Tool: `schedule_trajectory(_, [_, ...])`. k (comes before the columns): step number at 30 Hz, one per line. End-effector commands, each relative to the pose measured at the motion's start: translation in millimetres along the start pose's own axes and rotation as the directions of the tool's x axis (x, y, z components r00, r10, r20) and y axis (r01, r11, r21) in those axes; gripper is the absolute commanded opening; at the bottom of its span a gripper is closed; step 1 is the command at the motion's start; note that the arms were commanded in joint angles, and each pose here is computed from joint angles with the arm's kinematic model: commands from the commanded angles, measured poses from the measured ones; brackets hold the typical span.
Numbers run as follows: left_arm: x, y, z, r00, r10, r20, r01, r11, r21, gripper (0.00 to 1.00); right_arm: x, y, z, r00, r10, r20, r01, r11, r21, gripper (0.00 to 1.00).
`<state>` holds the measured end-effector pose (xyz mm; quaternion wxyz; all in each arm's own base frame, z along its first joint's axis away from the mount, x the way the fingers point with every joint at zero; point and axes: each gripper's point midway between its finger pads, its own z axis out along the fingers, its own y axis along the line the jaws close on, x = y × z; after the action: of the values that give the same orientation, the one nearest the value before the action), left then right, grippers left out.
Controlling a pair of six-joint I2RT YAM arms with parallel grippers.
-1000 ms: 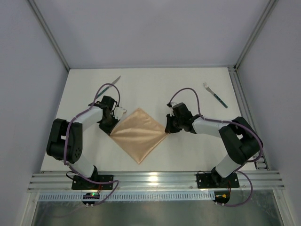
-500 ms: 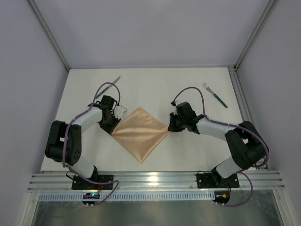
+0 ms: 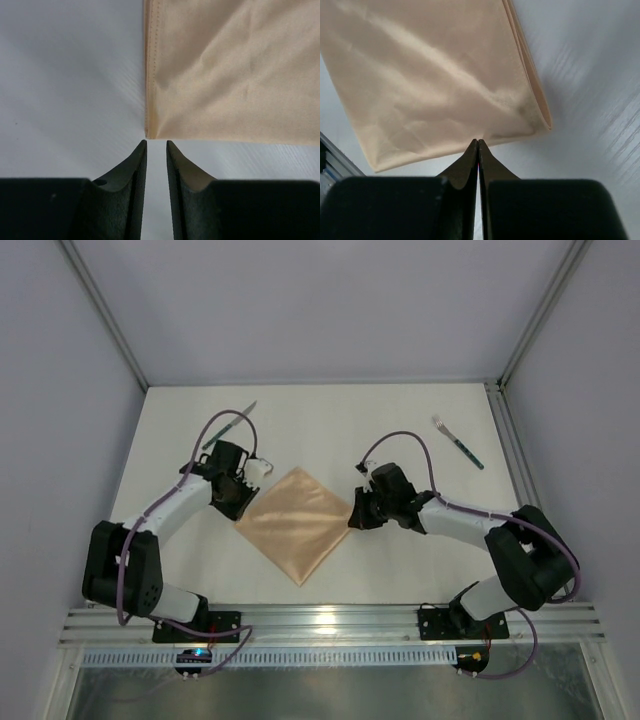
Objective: Fold the napkin into a case and place the utensils inside
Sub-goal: Smooth out the square-folded napkin at the center of the board, then pick up the top corner of the square-folded napkin from the center of the board.
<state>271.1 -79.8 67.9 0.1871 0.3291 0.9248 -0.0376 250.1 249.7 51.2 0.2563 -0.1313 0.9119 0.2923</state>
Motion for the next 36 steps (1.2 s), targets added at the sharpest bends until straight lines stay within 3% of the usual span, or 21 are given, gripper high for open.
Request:
schedule_trajectory(1, [24.8,-1.7,24.7,0.995,0.015,-0.097,-0.017,1.0,-0.024,0.23,16.0,-8.8,9.1,0.998,0.051,-0.036,-0.05,0.999,0.019,0.04])
schedule_trajectory(7, [34.7,4.2,43.7,0.988,0.029,-0.149,-0.036,0.998,-0.046,0.19,16.5,-17.0,10.8,0.998,0.038,-0.058,-0.035,0.997,0.062,0.04])
schedule_trajectory(10, [20.7,-2.7,29.4,0.996,0.034,-0.082,-0.035,0.999,-0.012,0.2,-16.1,6.0,-3.4,1.0,-0.019,-0.013,0.019,1.0,0.008,0.04])
schedule_trajectory(12, [4.5,-2.3,16.1,0.999,0.037,-0.029,-0.037,0.999,-0.008,0.22,-58.5,33.0,-19.9,0.994,-0.075,0.075,0.079,0.996,-0.045,0.05])
schedule_trajectory(16, [-15.9,-7.5,-8.5,0.999,0.03,0.024,-0.031,0.999,0.031,0.32,-110.1,65.3,-29.8,0.974,-0.183,0.135,0.198,0.974,-0.109,0.15])
schedule_trajectory(20, [-23.8,-5.4,-17.9,1.0,0.01,0.02,-0.011,1.0,0.027,0.33,-174.8,76.6,-5.4,0.944,-0.257,0.206,0.275,0.959,-0.067,0.26])
schedule_trajectory(22, [-27.9,-2.8,-19.9,1.0,-0.001,0.022,0.001,1.0,0.017,0.34,-173.9,57.1,33.5,0.959,-0.258,0.117,0.262,0.965,-0.019,0.34])
schedule_trajectory(23, [-26.8,0.8,-20.4,1.0,-0.007,0.012,0.007,1.0,0.002,0.33,-202.5,63.5,36.7,0.944,-0.289,0.157,0.293,0.956,0.001,0.35])
schedule_trajectory(24, [-26.2,2.6,-19.2,1.0,-0.017,0.002,0.017,1.0,-0.008,0.34,-183.7,40.7,69.5,0.963,-0.264,0.048,0.262,0.964,0.034,0.35])
schedule_trajectory(26, [-28.9,9.1,-20.0,1.0,-0.031,-0.002,0.031,0.999,-0.035,0.36,-210.0,47.2,83.2,0.961,-0.271,0.062,0.269,0.962,0.04,0.35])
schedule_trajectory(27, [-25.9,14.1,-17.7,0.999,-0.046,-0.023,0.044,0.997,-0.057,0.38,-190.7,31.0,108.5,0.969,-0.245,-0.022,0.246,0.968,0.053,0.35])
schedule_trajectory(29, [-27.5,19.3,-16.8,0.998,-0.058,-0.035,0.056,0.996,-0.07,0.39,-203.1,39.5,117.5,0.968,-0.252,-0.005,0.252,0.967,0.032,0.35])
schedule_trajectory(36, [-25.1,24.5,-12.0,0.995,-0.082,-0.051,0.078,0.994,-0.076,0.41,-181.3,39.7,148.3,0.968,-0.244,-0.052,0.244,0.97,0.002,0.35])
